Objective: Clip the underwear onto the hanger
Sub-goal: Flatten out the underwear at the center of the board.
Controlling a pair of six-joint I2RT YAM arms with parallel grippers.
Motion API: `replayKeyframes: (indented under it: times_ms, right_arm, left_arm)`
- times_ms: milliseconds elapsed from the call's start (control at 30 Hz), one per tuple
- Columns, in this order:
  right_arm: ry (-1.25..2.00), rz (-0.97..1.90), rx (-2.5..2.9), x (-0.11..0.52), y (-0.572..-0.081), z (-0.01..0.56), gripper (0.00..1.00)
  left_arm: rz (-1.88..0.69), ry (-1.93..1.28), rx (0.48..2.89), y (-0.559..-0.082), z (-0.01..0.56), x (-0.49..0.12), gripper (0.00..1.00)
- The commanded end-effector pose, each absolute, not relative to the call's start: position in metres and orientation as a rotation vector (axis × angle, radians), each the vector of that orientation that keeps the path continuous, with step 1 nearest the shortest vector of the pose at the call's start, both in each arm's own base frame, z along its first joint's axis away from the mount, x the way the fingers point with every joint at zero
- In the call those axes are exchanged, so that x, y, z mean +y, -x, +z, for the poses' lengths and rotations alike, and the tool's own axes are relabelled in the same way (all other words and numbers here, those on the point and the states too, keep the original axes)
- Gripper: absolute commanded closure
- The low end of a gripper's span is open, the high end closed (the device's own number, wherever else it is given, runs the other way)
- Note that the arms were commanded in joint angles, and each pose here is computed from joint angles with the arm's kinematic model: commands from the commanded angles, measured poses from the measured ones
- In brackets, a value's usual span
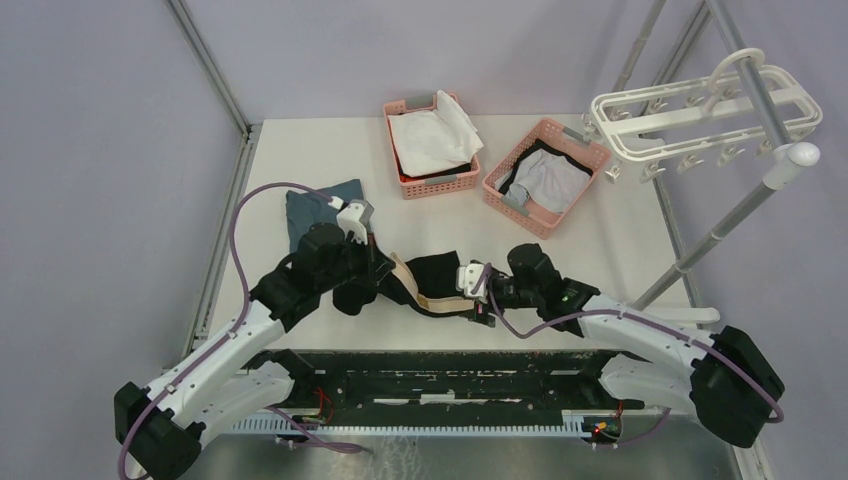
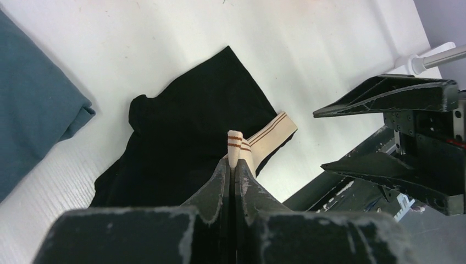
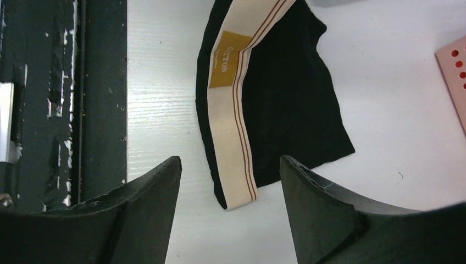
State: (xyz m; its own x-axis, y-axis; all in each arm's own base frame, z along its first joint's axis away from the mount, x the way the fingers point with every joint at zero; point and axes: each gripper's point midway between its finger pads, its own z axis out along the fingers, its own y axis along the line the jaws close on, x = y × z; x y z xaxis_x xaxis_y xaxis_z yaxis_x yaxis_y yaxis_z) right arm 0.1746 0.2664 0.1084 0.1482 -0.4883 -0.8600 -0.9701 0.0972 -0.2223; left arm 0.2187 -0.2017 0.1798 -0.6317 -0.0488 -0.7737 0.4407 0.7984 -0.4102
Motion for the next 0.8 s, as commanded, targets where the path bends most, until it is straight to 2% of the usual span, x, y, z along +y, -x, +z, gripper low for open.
replayKeyframes:
  times_ms: [0, 400, 767]
  right_arm:
    - [1.626, 0.661, 1.308, 0.283, -0.182, 0.118, 0.26]
    - [1.676, 0.704, 1.277, 0.302, -0.182, 0.094, 0.27]
    - [1.613, 0.464, 1.332, 0.313, -0.211, 0.062, 0.27]
  left_arm:
    - [-0.718, -0.329, 2.058, -0.225, 0.206, -0.199, 0.97]
    - [-0.711, -0.319, 2.05, -0.223, 0.208, -0.195, 0.97]
    - [-0.717, -0.298, 2.034, -0.223, 0.214, -0.194, 0.97]
